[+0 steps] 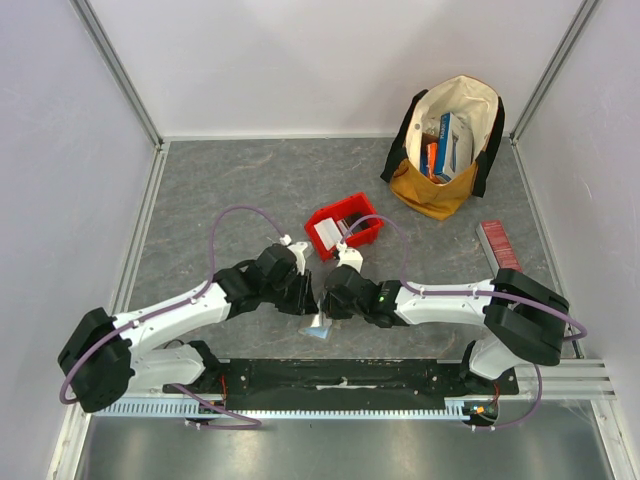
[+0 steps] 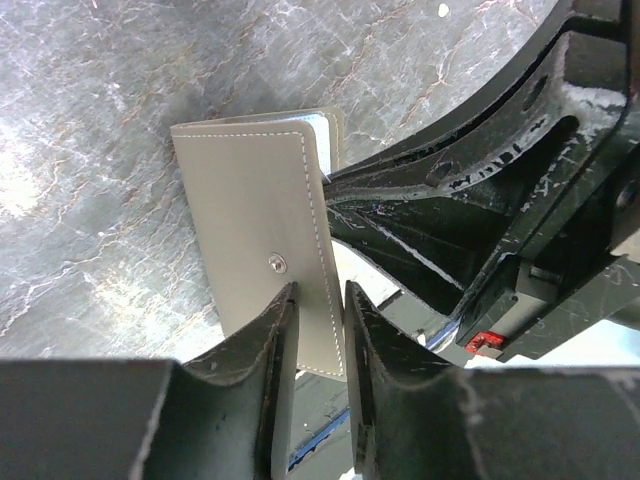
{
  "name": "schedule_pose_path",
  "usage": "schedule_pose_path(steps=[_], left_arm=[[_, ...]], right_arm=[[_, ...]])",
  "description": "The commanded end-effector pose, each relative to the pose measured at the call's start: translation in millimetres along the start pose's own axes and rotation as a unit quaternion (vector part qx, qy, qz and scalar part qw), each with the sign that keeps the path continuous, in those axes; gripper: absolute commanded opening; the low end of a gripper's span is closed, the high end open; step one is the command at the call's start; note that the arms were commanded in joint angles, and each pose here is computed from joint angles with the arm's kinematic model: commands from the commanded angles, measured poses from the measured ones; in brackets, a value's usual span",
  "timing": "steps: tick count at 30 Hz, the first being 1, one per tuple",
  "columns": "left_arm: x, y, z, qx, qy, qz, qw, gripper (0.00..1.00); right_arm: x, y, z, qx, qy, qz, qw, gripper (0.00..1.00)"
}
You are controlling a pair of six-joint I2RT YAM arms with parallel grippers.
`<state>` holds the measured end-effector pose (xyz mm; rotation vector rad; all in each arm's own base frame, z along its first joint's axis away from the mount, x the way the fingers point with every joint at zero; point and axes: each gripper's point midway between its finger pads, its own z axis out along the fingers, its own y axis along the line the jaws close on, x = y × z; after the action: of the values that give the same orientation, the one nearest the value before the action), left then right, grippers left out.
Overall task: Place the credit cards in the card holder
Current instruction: Open the card holder at the center of the board.
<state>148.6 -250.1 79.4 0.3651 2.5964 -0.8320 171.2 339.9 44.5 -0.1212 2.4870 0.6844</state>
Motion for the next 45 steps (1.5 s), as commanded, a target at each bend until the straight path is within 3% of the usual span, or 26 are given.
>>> schedule_pose_path(steps=[1, 6, 10, 11, 16, 22, 45], left_arm=[[-14.6, 1.4, -7.9, -0.019, -0.026, 0.028, 0.999, 0.28], [-20.9, 6.1, -11.3, -0.034, -0.046, 0.023, 0.998, 0.21], [-21.5, 11.4, -11.0, -0.048, -0.051, 0.017, 0.997, 0.1], [-22.1, 14.8, -11.2, -0.057, -0.054, 0.016, 0.997, 0.02], [-19.4, 43.3, -15.3, -0.129, -0.062, -0.011, 0.99, 0.02], [-0.5, 66.0, -10.3, -0.161, -0.047, -0.065, 0.984, 0.02], [-1.8, 41.1, -10.5, -0.083, -0.076, -0.129, 0.985, 0.02]], right_arm=[[-3.9, -6.6, -0.4, 0.015, -0.015, 0.005, 1.0, 0.0], [-5.0, -7.1, -1.4, 0.015, -0.018, 0.004, 1.0, 0.0], [-6.1, -6.5, -3.6, 0.012, -0.02, 0.004, 1.0, 0.0], [-7.1, -6.0, -4.7, 0.011, -0.021, 0.005, 1.0, 0.0], [-22.9, 0.2, -20.2, -0.004, -0.047, 0.007, 0.999, 0.0], [-45.4, -0.2, -45.0, -0.018, -0.083, 0.025, 0.996, 0.0], [-37.7, -17.0, -32.9, -0.009, -0.057, 0.068, 0.996, 0.0]])
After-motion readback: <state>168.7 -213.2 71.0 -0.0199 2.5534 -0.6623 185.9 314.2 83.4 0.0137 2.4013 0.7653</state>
